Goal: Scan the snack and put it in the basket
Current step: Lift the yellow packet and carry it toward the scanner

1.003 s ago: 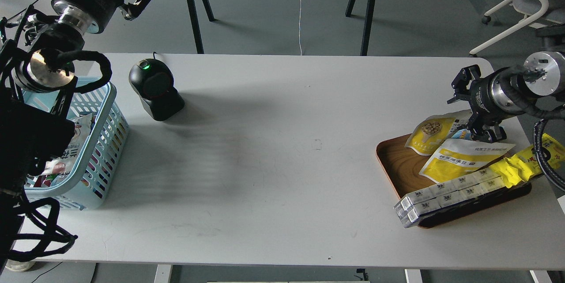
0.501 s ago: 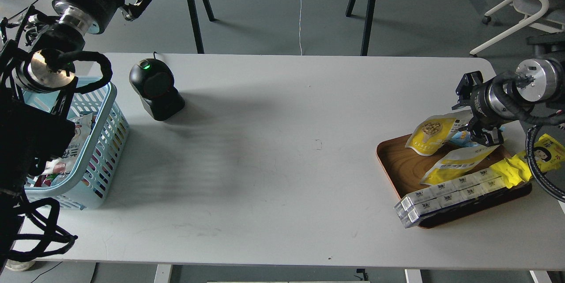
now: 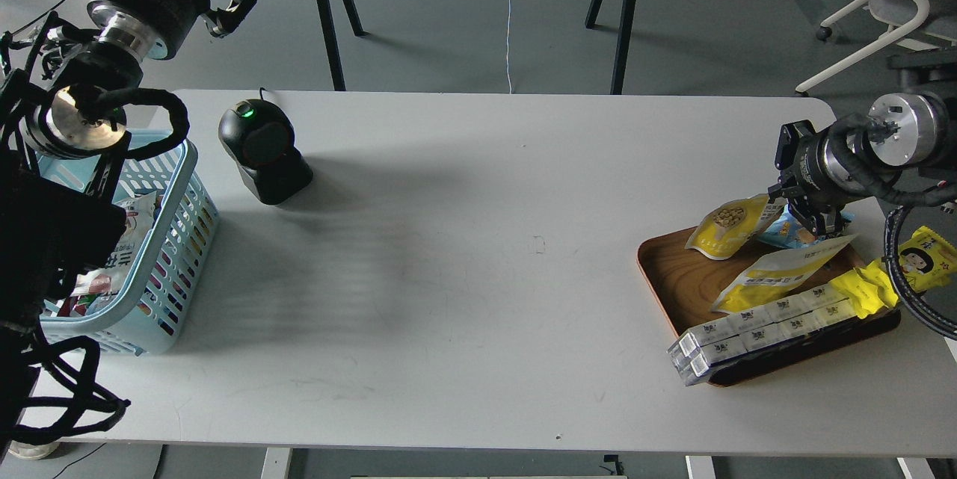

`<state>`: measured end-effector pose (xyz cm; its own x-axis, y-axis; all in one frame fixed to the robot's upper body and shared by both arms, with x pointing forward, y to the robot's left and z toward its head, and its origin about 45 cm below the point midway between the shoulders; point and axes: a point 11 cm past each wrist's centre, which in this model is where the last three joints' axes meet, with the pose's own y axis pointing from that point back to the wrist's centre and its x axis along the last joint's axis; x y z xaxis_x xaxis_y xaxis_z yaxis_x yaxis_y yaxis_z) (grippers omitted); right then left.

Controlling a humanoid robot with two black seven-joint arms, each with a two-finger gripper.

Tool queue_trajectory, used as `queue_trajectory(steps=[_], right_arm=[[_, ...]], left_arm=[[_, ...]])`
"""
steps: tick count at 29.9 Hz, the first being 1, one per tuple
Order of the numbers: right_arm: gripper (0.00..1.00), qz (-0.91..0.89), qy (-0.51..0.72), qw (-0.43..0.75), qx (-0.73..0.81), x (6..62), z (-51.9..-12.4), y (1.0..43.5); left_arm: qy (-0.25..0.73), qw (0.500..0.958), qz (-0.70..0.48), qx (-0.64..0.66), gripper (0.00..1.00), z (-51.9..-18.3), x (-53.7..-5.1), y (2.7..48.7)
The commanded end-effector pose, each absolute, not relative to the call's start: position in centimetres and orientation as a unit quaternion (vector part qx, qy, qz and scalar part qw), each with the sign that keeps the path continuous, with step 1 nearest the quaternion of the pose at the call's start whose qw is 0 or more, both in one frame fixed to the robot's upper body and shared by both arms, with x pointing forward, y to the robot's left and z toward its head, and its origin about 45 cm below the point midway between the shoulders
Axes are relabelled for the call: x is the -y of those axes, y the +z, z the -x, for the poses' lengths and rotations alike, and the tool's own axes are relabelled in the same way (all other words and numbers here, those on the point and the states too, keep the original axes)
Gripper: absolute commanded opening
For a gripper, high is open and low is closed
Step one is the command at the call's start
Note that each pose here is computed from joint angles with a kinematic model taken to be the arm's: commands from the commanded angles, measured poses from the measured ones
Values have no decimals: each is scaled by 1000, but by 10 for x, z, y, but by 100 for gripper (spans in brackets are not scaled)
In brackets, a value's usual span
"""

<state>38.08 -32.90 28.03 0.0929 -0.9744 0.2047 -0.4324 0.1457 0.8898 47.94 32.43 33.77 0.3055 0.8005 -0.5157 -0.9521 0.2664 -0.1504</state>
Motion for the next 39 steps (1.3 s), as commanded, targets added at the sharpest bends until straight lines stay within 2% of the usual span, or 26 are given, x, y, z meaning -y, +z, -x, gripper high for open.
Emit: queue_trajectory(steps=[1,10,17,26,33,39], right_arm=[[0,-596,-293,445,600,318,-382,293],[0,-647,-229,412,600,263,-387,370],[0,-663,-223,411,585,189,-391,375],[0,-709,-237,387,540,114,-398,352],[0,-733,-272,370,502,56,-399,315],[0,-741,-286,363,487,30,-400,283]], left_arm=[[564,777,222,-171,100,-479,-325,338],[564,776,222,-172,100,-479,-325,338],[565,776,221,-171,100,-479,-325,338],[569,773,217,-176,100,-476,-330,330],[572,772,214,-176,100,-475,-332,328],[577,769,210,-180,100,-472,-337,321]])
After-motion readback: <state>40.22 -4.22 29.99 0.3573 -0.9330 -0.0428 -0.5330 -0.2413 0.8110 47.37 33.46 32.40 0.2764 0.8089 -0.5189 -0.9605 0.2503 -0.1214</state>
